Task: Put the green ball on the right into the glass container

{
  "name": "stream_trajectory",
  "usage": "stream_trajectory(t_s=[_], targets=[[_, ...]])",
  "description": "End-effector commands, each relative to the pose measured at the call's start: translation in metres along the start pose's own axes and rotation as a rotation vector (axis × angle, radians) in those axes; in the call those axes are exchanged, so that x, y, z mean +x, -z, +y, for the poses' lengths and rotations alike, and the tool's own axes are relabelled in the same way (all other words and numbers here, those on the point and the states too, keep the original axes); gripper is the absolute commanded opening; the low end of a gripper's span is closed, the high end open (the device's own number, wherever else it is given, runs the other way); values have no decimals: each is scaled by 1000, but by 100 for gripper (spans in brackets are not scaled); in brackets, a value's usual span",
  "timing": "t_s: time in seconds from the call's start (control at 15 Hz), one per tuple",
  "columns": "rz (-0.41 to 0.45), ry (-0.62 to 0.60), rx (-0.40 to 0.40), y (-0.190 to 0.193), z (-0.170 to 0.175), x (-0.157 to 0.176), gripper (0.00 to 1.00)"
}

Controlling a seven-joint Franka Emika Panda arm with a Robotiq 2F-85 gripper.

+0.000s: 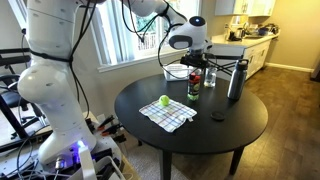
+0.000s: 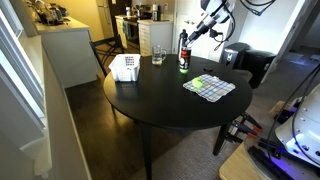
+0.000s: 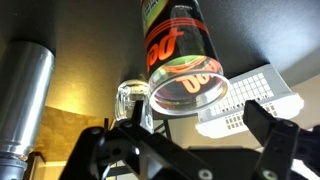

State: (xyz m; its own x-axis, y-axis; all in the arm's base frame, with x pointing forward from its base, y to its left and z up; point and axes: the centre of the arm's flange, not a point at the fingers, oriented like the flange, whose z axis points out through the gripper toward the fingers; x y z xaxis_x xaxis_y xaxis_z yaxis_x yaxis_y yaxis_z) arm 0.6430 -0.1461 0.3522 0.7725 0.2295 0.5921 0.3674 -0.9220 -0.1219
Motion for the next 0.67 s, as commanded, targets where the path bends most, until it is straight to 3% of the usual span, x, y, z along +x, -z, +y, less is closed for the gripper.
stream_trajectory(t_s=[0.0,0.6], targets=[[38,31,12,11,-9,-4,100],[19,17,9,2,-6,6,100]])
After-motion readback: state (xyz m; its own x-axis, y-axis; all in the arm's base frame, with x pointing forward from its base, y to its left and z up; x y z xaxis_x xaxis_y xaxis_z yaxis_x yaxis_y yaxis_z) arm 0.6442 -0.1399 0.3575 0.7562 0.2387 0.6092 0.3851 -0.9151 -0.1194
